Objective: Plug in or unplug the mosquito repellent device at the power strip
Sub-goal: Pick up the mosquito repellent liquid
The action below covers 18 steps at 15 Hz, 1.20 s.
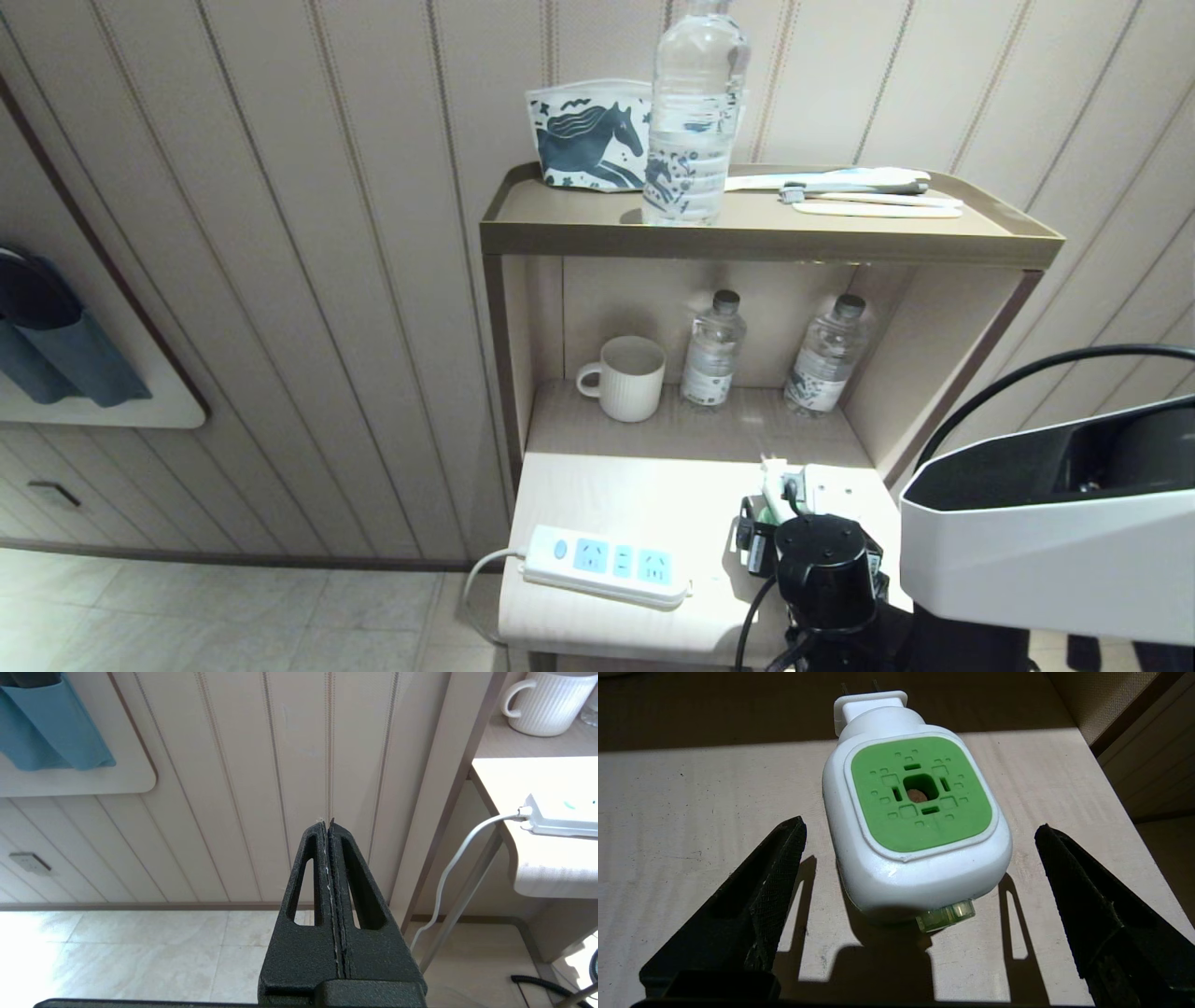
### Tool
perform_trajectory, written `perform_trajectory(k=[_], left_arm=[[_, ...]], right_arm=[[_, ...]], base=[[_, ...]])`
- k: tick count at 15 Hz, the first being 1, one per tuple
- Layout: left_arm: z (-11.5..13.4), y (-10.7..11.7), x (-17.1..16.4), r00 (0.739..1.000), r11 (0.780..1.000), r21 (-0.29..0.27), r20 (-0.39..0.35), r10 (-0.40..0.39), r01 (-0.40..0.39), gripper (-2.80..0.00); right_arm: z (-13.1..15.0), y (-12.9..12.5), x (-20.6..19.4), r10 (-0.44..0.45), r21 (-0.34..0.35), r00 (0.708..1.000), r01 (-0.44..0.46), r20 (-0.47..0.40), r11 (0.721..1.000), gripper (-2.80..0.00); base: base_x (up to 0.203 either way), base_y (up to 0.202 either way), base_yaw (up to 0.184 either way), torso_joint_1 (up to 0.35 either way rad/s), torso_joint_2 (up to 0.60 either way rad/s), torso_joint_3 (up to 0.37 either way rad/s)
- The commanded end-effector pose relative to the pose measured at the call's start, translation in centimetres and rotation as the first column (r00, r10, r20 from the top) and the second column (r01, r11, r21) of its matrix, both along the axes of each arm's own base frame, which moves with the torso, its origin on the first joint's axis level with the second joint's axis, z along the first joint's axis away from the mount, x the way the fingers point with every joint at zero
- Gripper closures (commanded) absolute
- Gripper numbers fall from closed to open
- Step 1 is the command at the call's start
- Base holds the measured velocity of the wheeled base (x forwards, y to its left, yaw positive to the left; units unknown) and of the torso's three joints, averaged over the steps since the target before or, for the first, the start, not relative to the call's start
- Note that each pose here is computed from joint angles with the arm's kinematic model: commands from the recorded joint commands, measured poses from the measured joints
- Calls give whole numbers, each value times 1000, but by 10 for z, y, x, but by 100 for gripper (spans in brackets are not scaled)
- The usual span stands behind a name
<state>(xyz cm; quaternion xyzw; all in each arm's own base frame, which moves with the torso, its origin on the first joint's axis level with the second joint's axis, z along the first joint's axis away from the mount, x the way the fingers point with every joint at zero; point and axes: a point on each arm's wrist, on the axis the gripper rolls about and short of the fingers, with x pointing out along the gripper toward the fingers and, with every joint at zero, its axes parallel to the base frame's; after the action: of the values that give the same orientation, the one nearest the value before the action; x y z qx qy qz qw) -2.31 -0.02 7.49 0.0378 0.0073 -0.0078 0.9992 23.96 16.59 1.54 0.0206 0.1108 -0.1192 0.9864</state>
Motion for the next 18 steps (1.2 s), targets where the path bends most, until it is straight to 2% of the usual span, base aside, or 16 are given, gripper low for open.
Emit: perform_trajectory(k=[1,13,14,18], left_arm=[[0,0,0,1000,1000,1,0,0,0,0],[0,0,0,1000,1000,1,0,0,0,0],[0,0,0,1000,1000,1,0,0,0,0],[0,0,0,1000,1000,1,0,0,0,0]], right_arm=[[2,1,1,-3,17,1000,3,22,1000,-280],[4,0,5,-13,34,999,12,33,999,-280],[2,1,5,-13,27,1000,13,23,1000,0],[1,1,5,-12,23,1000,12,15,1000,0]], base=[[0,0,0,0,0,0],[0,0,0,0,0,0],[0,0,0,0,0,0],[0,0,0,0,0,0]])
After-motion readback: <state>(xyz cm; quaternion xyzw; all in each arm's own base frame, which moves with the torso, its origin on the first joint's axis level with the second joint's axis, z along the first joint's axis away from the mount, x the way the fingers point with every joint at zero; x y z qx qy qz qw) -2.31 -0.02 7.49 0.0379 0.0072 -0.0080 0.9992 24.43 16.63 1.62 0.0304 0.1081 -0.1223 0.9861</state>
